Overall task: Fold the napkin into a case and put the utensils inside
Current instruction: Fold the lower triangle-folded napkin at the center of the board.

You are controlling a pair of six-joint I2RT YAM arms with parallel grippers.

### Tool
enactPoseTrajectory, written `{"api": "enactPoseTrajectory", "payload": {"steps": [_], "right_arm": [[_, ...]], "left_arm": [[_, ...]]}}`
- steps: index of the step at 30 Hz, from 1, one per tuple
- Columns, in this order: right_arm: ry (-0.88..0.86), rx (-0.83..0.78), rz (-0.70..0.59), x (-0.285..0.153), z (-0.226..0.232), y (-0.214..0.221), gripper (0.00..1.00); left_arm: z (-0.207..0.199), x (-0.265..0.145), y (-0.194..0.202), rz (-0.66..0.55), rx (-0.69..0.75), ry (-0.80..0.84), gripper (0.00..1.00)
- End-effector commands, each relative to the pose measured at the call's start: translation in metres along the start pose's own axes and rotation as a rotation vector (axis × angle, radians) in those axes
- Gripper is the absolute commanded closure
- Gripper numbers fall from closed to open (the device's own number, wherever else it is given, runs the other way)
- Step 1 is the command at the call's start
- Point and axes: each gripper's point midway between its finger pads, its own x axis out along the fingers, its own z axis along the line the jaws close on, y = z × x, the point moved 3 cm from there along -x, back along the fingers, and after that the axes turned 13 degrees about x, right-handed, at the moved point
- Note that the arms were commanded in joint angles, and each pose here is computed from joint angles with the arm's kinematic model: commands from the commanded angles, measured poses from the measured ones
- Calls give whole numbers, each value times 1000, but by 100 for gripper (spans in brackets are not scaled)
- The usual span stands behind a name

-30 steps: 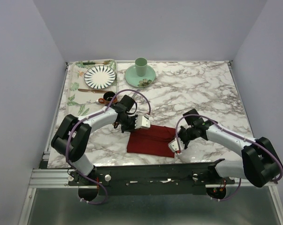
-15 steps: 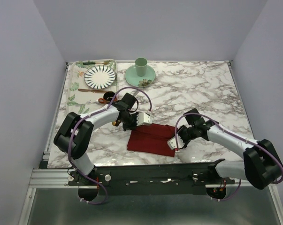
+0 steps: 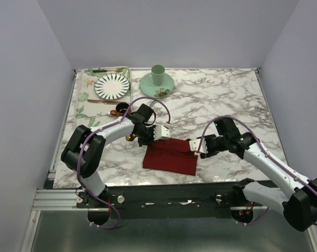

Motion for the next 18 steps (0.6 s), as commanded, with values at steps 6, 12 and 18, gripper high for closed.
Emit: {"api": "enactPoseTrajectory", "payload": {"steps": [6,12,18], "right_arm": [[-4,721,-80,-5,-12,-26,62],[-8,1071,-40,6,-35,-23,67],[-53,1228,66,31,-25,-2,67]], "left_arm": [[-10,7,8,36,-22,46,100],[-10,7,7,36,-21,48,100],[-10,7,8,39,-27,50,100]]}}
